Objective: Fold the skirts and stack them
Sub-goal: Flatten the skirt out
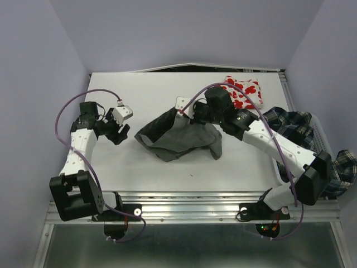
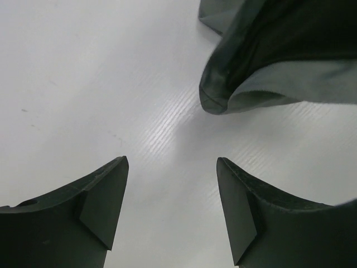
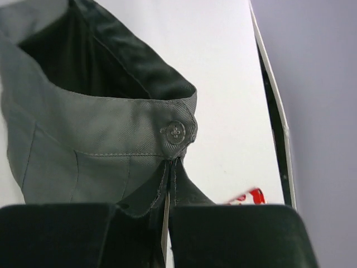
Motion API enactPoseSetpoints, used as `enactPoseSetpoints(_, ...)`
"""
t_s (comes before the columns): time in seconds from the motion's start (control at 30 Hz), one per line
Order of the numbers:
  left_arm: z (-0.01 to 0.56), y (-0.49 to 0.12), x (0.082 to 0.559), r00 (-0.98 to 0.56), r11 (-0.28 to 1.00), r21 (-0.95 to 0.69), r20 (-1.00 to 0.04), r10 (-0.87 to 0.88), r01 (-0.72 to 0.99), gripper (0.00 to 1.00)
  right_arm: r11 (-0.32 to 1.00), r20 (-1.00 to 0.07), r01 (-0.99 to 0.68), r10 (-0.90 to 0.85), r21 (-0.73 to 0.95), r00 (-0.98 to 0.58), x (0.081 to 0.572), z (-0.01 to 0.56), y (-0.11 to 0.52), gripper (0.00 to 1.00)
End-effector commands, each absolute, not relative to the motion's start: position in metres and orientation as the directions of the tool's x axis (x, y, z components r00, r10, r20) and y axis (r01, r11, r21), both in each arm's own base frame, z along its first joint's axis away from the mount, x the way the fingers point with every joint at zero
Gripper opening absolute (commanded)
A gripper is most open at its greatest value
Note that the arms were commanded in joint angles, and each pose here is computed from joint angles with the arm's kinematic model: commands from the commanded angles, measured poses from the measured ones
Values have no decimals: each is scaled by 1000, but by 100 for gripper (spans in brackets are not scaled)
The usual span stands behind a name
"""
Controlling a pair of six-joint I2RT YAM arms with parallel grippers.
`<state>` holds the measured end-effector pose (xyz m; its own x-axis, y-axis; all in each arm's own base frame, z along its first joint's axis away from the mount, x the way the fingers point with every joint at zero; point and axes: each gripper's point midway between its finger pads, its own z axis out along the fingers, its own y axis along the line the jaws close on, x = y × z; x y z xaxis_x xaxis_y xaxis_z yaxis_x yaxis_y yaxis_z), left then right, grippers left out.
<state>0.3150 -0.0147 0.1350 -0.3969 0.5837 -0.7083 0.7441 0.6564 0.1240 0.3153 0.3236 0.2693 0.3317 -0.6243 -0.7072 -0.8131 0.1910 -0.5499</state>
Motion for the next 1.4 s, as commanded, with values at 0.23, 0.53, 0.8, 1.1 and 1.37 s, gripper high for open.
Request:
enactPoseSetpoints(0.23, 141, -85, 327, -43, 380, 312, -721, 691, 871, 73, 126, -688, -861, -662, -494, 298, 357, 187, 331, 8)
enactPoseSetpoints(0.53, 159, -97, 329, -112, 466, 210, -811, 574, 860, 73, 315, -779, -874, -618, -369, 106, 412, 203, 366, 61)
enactPoseSetpoints(0.8, 162, -73, 340, -226, 572, 124, -835, 501, 811, 78, 295, -858, -950, -510, -103, -66, 323, 276, 368, 76)
enactPoseSetpoints(1.1, 159, -44, 360, -375, 676, -15, -841, 390, 737, 82, 221, -652, -972, -749, -78, -118, 245, 159, 390, 72)
enactPoseSetpoints(1.37, 158, -39, 355, -371, 693, -7, -848, 378, 721, 83, 376, -561, -910, -798, -176, -221, 260, 99, 400, 75)
